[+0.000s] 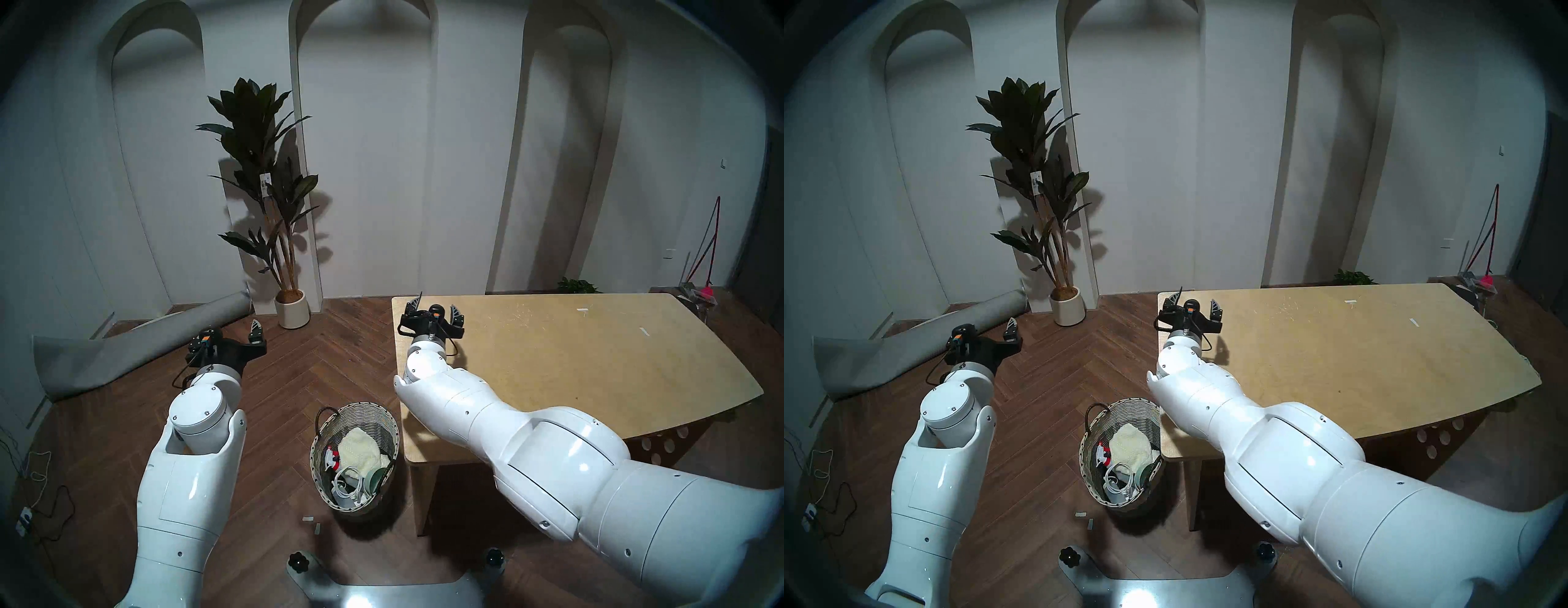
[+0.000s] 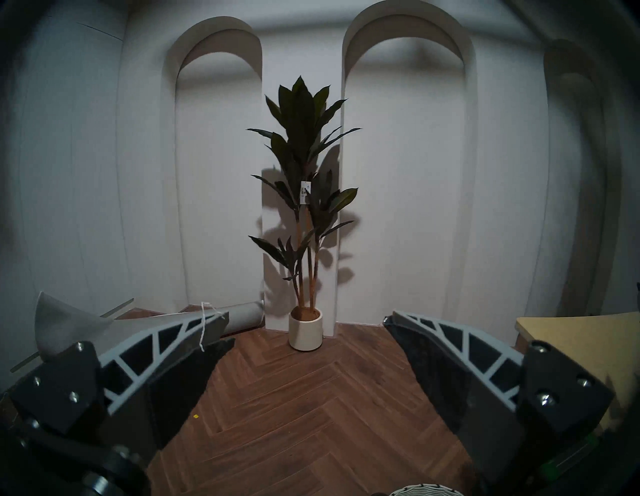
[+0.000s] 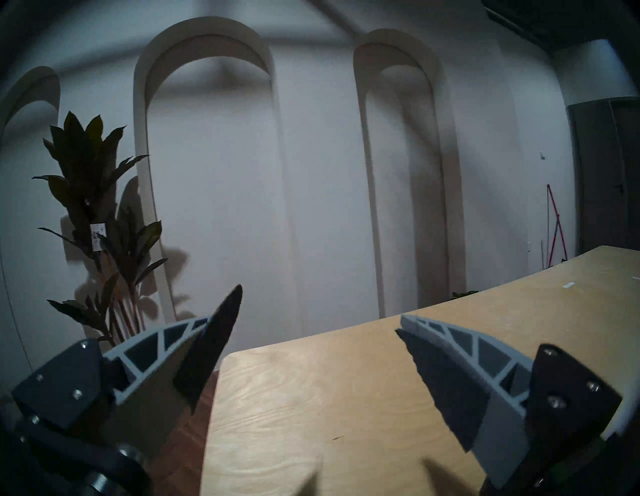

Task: Load the items into the basket from the rear

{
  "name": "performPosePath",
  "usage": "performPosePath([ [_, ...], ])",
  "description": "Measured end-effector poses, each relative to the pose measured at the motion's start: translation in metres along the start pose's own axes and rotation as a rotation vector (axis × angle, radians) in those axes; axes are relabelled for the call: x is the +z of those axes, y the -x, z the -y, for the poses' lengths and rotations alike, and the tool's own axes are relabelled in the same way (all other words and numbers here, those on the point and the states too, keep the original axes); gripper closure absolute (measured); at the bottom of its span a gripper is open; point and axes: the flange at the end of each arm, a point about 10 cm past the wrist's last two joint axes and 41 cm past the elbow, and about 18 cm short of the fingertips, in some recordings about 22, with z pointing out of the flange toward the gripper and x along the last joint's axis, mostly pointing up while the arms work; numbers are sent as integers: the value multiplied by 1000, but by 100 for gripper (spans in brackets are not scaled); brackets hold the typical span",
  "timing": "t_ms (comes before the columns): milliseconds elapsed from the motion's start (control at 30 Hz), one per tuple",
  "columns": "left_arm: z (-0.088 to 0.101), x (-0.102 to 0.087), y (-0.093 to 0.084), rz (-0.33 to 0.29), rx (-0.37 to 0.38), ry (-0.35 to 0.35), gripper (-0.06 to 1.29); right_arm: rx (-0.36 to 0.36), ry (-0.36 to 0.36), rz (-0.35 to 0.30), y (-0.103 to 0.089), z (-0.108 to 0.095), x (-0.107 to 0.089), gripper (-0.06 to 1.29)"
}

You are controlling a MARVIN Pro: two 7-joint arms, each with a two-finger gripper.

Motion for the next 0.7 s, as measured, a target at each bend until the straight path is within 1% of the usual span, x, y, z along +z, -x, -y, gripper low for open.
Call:
performPosePath([
  [200,-21,8,1,4,-14,45,-1,16,35,-48,-6,-20,8,-2],
  [300,-27,12,2,7,-18,57,-1,23,46,-62,-6,-26,9,-2],
  [500,-39,22,6,21,-23,81,-1,35,76,-75,-5,-39,10,-2],
  [700,-49,31,10,36,-26,100,-1,40,94,-85,-9,-45,13,-2],
])
